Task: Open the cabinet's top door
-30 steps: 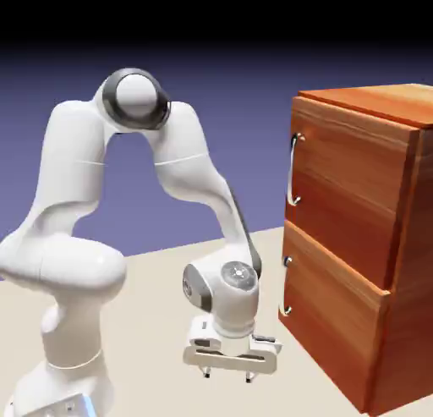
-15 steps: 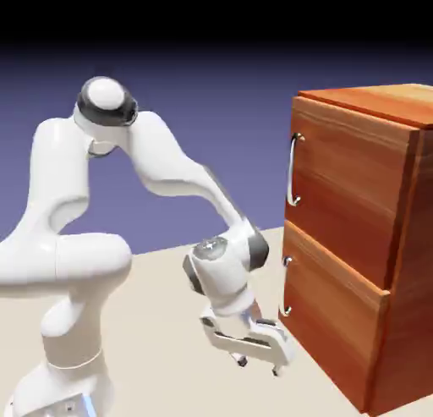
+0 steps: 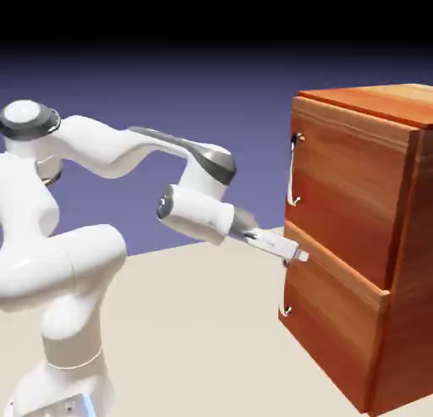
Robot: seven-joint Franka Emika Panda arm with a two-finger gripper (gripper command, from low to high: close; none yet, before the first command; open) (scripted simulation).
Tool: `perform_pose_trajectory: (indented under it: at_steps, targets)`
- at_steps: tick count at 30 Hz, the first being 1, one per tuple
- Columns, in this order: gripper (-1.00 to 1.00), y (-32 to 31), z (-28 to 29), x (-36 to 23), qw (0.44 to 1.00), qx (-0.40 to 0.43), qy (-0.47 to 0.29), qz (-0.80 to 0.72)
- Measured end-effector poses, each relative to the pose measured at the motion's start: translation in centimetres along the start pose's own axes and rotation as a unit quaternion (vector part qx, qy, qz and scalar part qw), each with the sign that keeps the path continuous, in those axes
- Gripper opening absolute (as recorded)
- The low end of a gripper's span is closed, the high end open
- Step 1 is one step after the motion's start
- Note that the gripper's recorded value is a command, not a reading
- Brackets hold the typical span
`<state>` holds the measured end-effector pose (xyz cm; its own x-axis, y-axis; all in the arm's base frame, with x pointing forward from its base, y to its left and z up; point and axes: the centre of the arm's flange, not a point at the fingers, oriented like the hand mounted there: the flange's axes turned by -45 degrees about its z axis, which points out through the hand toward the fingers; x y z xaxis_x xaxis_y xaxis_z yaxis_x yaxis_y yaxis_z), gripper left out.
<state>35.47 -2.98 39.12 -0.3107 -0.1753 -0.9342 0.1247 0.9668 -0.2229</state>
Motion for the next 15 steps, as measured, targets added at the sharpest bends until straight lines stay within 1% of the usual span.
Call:
perform_pose_trajectory:
  at_steps: [5,6,10,11,13,15]
  targets:
    - [0.0,3.1,-4.0,-6.1,0.982,-0.05,-0.147,0.106]
    - [0.0,3.1,-4.0,-6.1,0.982,-0.05,-0.147,0.106]
    - [0.0,3.4,-0.2,-7.4,0.982,-0.05,-0.147,0.105]
    - [-1.0,3.4,0.8,-7.6,0.982,-0.05,-0.147,0.106]
    - [-1.0,3.4,0.8,-7.6,0.982,-0.05,-0.147,0.106]
    - [-1.0,2.4,-0.6,-7.0,0.98,-0.079,-0.15,0.101]
